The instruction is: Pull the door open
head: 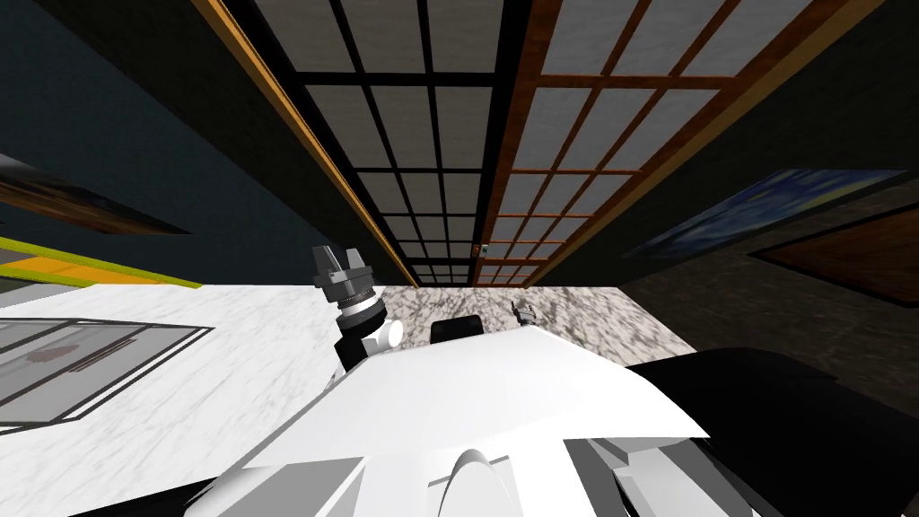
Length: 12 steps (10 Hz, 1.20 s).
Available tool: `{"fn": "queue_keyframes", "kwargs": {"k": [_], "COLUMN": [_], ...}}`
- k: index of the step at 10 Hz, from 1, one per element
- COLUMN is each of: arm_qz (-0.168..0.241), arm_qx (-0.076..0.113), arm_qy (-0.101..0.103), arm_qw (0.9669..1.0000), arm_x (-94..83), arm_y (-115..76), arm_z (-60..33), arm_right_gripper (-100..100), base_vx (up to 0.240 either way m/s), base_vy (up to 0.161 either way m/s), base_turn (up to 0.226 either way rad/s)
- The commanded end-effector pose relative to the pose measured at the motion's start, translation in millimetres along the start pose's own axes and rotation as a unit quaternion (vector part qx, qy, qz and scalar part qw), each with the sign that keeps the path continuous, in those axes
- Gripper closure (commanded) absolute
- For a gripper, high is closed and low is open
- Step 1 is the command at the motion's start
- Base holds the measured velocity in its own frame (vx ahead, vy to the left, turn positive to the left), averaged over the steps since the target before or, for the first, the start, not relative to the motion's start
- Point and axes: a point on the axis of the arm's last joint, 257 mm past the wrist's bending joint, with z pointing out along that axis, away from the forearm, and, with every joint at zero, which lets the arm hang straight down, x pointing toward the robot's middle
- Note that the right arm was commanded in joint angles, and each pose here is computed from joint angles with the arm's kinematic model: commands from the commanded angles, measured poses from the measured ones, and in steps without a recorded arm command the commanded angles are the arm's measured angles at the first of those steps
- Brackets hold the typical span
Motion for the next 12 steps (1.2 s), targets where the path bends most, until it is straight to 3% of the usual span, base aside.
{"fn": "queue_keyframes", "kwargs": {"k": [1,3,5,7,12], "arm_qz": [-0.005,-0.008,-0.006,0.002,0.019], "arm_qx": [0.023,0.046,0.068,0.077,0.065], "arm_qy": [0.015,0.027,0.031,0.021,-0.015], "arm_qw": [0.9996,0.9985,0.9972,0.9968,0.9976], "arm_x": [10.8,19.5,22.4,14.5,-14.9], "arm_y": [-20.4,-39.1,-51.7,-48.3,-18.4], "arm_z": [-6.5,-12.4,-10.6,4.1,39.8], "arm_right_gripper": [-100,-100,-100,-100,-100], "base_vx": [-0.153,-0.104,-0.028,0.112,0.172], "base_vy": [-0.038,-0.03,-0.05,-0.084,-0.041], "base_turn": [0.075,0.079,0.161,0.236,0.136]}}
